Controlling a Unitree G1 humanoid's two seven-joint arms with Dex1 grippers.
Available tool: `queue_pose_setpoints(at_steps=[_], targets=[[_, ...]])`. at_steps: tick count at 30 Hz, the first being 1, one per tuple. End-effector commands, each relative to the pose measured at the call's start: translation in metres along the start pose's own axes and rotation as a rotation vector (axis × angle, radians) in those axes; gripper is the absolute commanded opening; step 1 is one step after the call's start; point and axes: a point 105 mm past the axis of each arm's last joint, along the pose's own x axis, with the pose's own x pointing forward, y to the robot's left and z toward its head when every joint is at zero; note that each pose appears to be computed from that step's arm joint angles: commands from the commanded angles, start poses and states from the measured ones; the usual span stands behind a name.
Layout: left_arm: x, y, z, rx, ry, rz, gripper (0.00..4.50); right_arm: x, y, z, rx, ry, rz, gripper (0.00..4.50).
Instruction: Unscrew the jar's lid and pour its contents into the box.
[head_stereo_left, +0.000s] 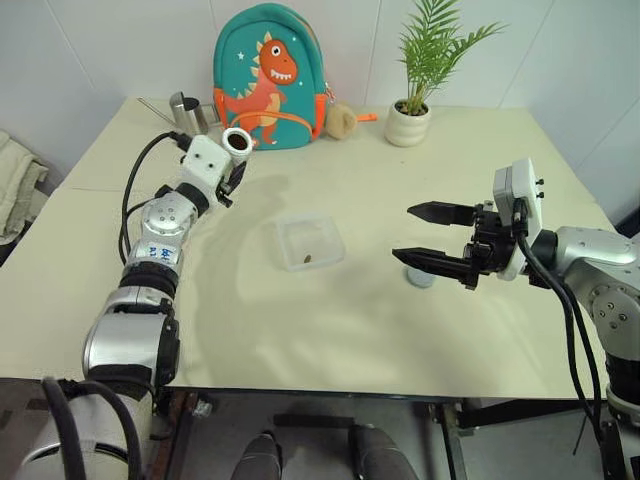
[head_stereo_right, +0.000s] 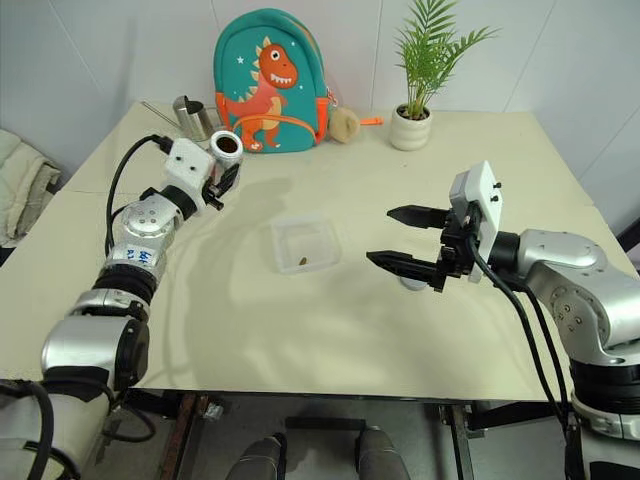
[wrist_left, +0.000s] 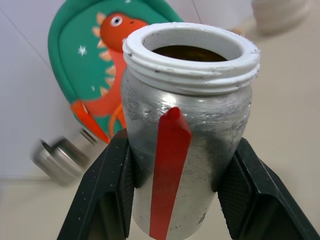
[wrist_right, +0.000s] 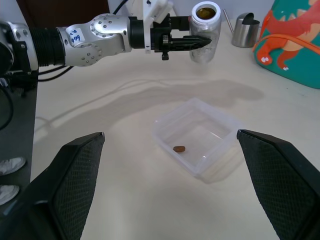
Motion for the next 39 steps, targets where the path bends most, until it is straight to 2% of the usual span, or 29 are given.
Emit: queue_pose_setpoints(at_steps=[1, 4, 9, 16, 24, 32, 37, 39], targets=[[-0.008, 0.003, -0.004, -0.281, -0.023, 0.012, 1.86, 0.003, 0.001, 0.009, -0.044, -0.008, 0.033, 4.46], [-0.015, -0.007, -0.015, -0.368, 0.005, -0.027, 1.86, 0.003, 0.000, 0.009, -0.043, -0.001, 0.045, 4.46], [-0.034, -0.011, -0.041, -0.357, 0.117, -0.027, 1.86, 0.004, -0.001, 0.006, -0.024, 0.020, 0.064, 4.46], [-0.040, -0.013, -0.037, -0.275, 0.148, -0.062, 1.86, 0.007, -0.004, 0.004, -0.011, 0.023, 0.082, 4.46], [-0.049, -0.012, -0.032, -0.196, 0.179, -0.107, 4.47, 0.006, -0.007, 0.009, -0.012, -0.031, 0.082, 4.50], [-0.056, -0.014, -0.030, -0.119, 0.221, -0.188, 4.47, 0.002, -0.009, 0.016, -0.026, -0.069, 0.071, 4.50], [-0.067, -0.019, -0.028, 0.021, 0.253, -0.345, 4.47, -0.002, -0.010, 0.015, -0.035, -0.048, 0.057, 4.50], [-0.069, -0.018, -0.025, 0.025, 0.252, -0.376, 4.47, -0.003, -0.010, 0.015, -0.039, -0.043, 0.053, 4.50]])
